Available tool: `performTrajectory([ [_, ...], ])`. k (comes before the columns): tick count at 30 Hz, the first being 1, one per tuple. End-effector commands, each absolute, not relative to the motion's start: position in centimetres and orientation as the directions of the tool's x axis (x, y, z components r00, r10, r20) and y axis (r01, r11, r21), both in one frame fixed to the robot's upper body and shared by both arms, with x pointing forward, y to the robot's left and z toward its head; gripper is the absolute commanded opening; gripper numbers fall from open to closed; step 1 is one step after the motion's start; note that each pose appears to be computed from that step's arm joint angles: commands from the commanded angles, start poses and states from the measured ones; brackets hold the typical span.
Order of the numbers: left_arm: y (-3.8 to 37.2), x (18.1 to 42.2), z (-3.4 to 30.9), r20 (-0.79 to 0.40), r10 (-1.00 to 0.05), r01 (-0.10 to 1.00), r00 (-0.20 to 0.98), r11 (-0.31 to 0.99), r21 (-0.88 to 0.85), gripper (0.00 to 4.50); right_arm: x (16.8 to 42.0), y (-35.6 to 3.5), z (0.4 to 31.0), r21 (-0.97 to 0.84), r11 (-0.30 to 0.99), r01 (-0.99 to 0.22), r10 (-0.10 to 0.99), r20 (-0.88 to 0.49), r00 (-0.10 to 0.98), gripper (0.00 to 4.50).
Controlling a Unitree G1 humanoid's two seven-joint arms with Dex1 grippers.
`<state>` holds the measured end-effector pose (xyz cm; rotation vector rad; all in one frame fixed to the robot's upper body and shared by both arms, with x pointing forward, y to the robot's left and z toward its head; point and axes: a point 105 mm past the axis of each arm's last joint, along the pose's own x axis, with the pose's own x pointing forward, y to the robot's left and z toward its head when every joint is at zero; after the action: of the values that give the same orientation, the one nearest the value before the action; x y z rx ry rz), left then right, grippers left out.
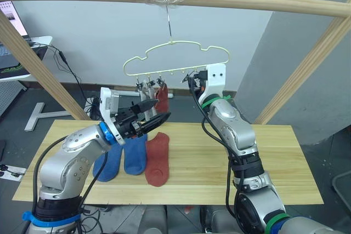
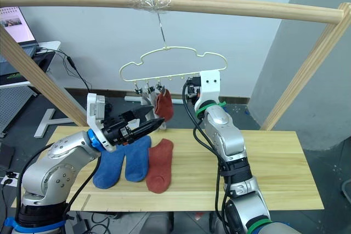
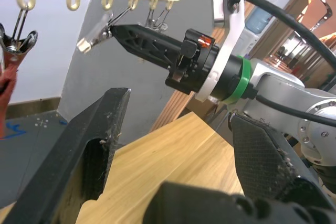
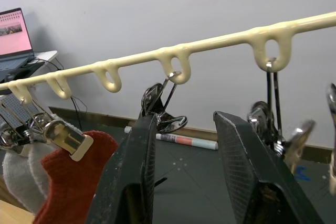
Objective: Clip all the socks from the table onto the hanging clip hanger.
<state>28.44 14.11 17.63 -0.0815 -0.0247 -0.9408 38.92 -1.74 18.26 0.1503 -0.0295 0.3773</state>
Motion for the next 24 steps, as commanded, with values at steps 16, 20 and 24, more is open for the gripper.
performTrajectory([
  [16, 15.1, 27.7, 17.8, 0.078, -0.815, 0.818, 0.574, 0.575, -0.016, 3.53, 35.9, 0.0, 20.0, 0.245, 0.873, -0.422, 0.41, 0.102, 0.906, 1.79],
  [20, 15.1, 27.7, 17.9, 0.08, -0.816, 0.819, 0.573, 0.574, -0.013, 3.53, 36.0, 0.0, 19.7, 0.258, 0.875, -0.409, 0.4, 0.089, 0.912, 1.79],
  [24, 15.1, 27.5, 18.1, 0.082, -0.818, 0.821, 0.57, 0.571, -0.006, 3.53, 36.6, -0.1, 19.6, 0.301, 0.871, -0.388, 0.384, 0.074, 0.92, 1.79],
])
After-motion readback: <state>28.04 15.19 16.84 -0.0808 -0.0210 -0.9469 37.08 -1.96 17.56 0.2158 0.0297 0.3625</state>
